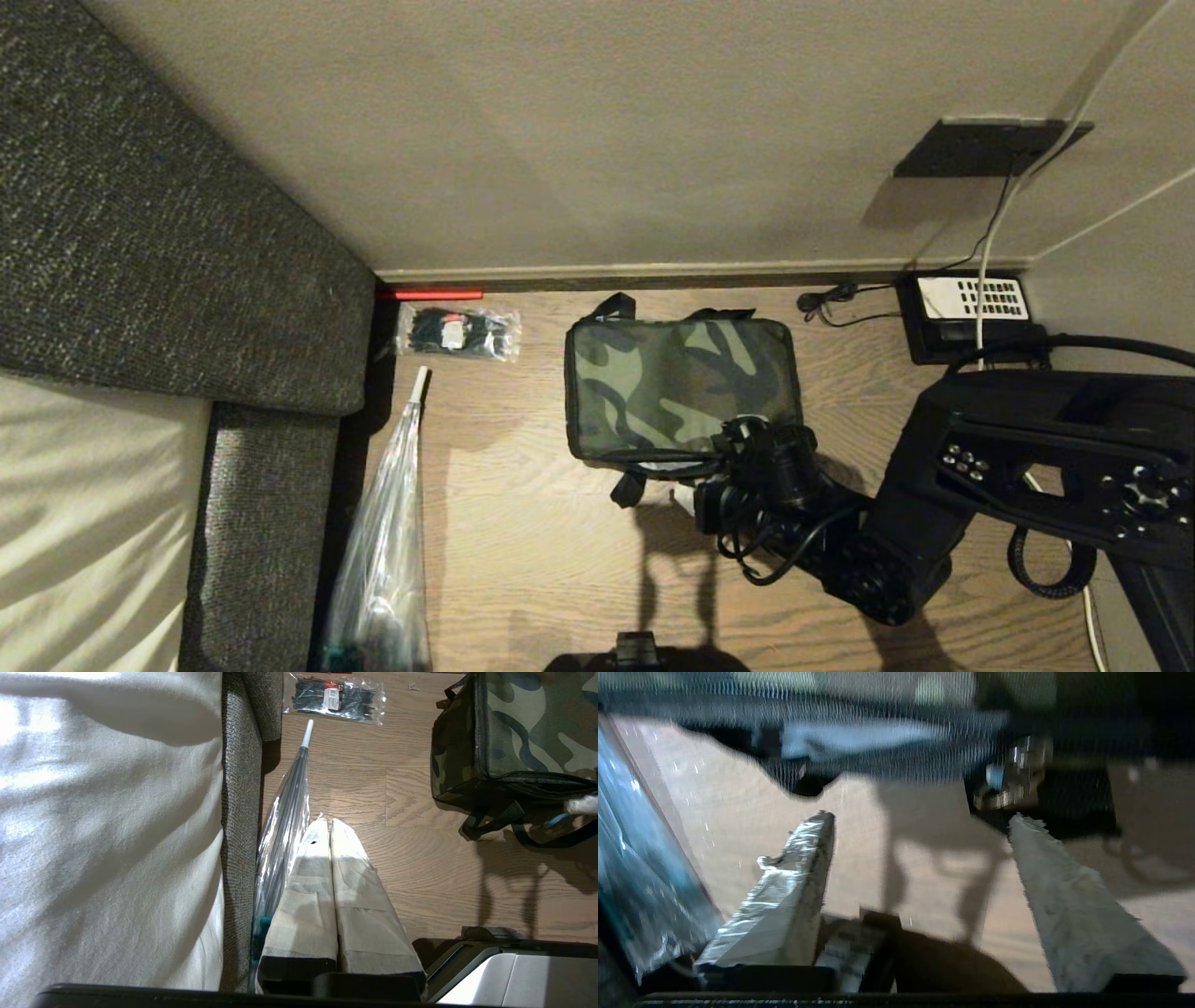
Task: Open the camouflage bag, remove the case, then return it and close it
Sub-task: Open the top of the storage box
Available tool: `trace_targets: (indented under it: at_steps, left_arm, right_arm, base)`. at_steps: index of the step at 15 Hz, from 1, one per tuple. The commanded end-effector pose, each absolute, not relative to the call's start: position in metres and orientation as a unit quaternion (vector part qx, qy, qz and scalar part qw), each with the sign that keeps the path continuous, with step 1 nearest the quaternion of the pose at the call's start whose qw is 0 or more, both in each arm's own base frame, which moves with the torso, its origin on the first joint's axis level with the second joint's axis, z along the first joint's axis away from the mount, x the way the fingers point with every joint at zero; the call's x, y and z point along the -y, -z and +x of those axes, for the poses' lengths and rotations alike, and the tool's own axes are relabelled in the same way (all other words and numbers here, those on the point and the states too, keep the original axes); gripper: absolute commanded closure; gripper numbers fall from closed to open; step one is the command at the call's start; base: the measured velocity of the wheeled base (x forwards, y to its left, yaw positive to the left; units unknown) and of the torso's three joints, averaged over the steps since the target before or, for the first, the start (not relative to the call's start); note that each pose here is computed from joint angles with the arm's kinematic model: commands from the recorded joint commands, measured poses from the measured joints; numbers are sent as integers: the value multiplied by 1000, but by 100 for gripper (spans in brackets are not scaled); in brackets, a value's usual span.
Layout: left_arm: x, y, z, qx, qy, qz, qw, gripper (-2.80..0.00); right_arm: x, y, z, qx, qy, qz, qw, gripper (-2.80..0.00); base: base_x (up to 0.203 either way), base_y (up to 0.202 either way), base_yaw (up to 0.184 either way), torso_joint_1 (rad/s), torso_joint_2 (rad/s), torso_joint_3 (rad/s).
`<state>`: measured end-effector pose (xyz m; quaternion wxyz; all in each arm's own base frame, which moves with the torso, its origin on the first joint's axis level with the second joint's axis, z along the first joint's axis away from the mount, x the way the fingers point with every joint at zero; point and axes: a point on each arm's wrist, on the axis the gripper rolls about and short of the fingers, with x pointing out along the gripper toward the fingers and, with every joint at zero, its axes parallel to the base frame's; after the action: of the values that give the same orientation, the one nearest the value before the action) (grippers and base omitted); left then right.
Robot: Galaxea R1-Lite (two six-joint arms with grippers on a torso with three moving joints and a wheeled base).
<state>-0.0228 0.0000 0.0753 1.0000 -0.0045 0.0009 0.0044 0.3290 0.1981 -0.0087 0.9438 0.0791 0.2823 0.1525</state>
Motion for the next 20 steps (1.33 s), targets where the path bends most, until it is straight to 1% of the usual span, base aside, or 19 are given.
trace_targets:
  at_steps: [1, 5, 8, 11, 15, 16, 20]
  left_arm:
    - [0, -75, -23, -1, -4, -5, 1000, 0]
    - [0, -75, -23, -1, -5, -5, 1000, 0]
    - [0, -75, -23, -1, -5, -5, 1000, 0]
    - [0, -74, -23, -2, -5, -5, 1000, 0]
    - [0, -75, -23, -1, -5, -5, 1000, 0]
    - [0, -74, -23, -2, -5, -5, 1000, 0]
    - [0, -75, -23, -1, -5, -5, 1000, 0]
  right_arm:
    - [-194, 15, 342, -272, -145, 78, 948, -280]
    - [-178, 14, 359, -253, -136, 42, 957, -280]
    - [-178, 12, 369, -240, -131, 49, 961, -280]
    - [-178, 15, 369, -241, -124, 71, 960, -280]
    - [-178, 15, 368, -238, -126, 74, 960, -280]
    - [-177, 13, 367, -236, -127, 74, 961, 0]
    - [-170, -1, 351, -242, -146, 42, 958, 0]
  base:
    - [0, 0, 0, 0, 0, 0]
    - [0, 0, 0, 0, 0, 0]
    - [0, 0, 0, 0, 0, 0]
    - [0, 0, 0, 0, 0, 0]
    - [0, 0, 0, 0, 0, 0]
    - [0, 0, 0, 0, 0, 0]
    - [0, 0, 0, 0, 0, 0]
